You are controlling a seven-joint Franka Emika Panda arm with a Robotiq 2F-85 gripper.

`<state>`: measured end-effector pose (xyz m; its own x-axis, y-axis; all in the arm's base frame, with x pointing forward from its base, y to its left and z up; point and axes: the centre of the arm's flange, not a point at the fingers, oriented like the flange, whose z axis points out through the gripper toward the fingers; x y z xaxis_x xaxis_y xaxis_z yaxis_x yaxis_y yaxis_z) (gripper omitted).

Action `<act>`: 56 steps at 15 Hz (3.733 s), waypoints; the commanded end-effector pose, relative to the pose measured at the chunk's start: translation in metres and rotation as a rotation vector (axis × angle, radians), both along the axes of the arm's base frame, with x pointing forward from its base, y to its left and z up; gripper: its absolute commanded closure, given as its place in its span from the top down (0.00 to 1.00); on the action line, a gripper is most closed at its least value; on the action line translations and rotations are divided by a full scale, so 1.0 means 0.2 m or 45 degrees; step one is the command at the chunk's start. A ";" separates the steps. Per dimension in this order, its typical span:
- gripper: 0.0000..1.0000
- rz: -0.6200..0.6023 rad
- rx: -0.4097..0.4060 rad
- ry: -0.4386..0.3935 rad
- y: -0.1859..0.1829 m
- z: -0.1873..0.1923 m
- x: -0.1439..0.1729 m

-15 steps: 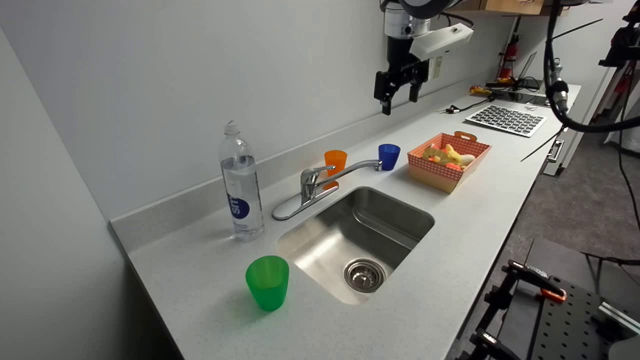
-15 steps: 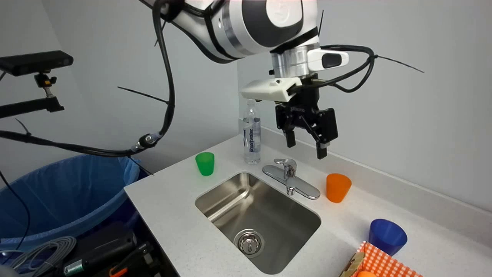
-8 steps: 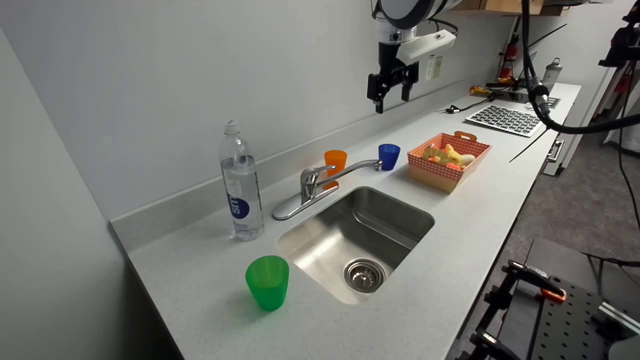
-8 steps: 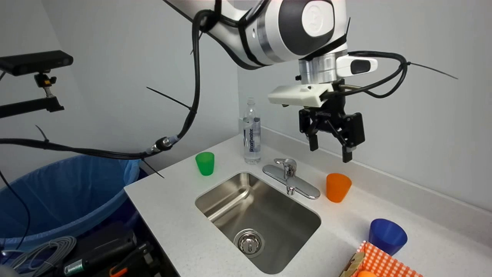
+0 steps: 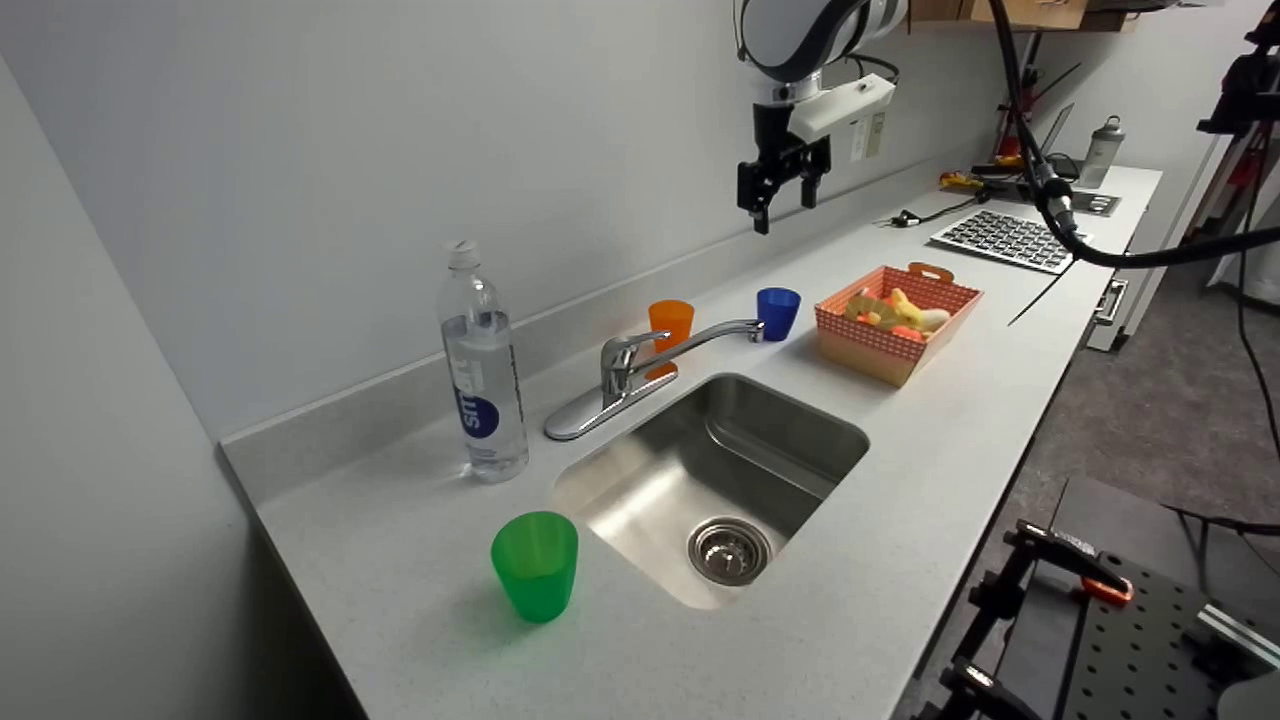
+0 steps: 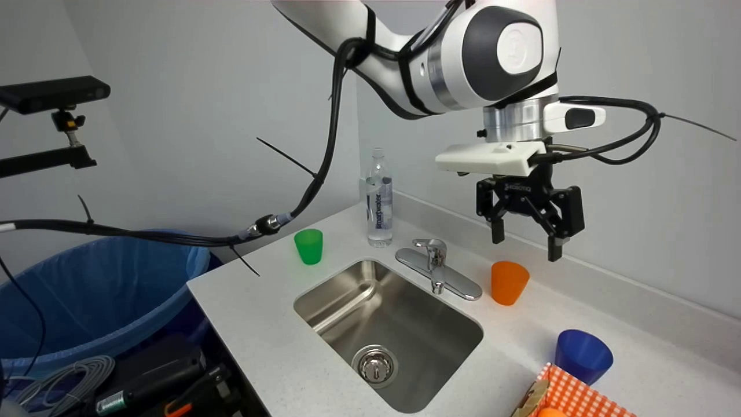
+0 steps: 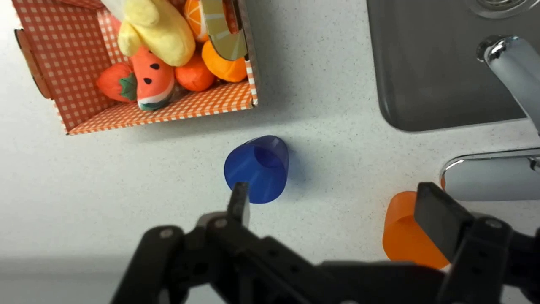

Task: Turn the tap nozzle slightly to the left

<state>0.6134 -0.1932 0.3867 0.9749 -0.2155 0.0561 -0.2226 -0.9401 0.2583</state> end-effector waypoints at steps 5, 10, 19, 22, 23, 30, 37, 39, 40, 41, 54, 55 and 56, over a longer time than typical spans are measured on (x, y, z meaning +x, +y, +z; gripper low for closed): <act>1.00 0.020 -0.001 0.009 -0.01 -0.01 0.04; 1.00 0.021 0.014 0.018 -0.01 -0.01 0.04; 1.00 0.053 0.059 0.137 0.00 -0.03 0.00; 1.00 0.051 0.047 0.149 0.24 -0.07 -0.03; 1.00 0.058 0.048 0.151 0.34 -0.10 -0.04; 1.00 0.108 0.025 0.165 0.70 -0.21 0.03; 1.00 0.090 0.004 0.154 0.75 -0.21 0.03; 1.00 0.091 0.004 0.153 0.75 -0.21 0.03; 1.00 0.091 0.004 0.153 0.75 -0.21 0.03; 1.00 0.087 0.001 0.146 0.75 -0.21 0.03; 1.00 0.050 -0.099 0.083 0.72 -0.22 0.04; 1.00 0.059 -0.104 0.070 0.72 -0.22 0.05; 1.00 0.062 -0.064 0.111 0.72 -0.21 0.05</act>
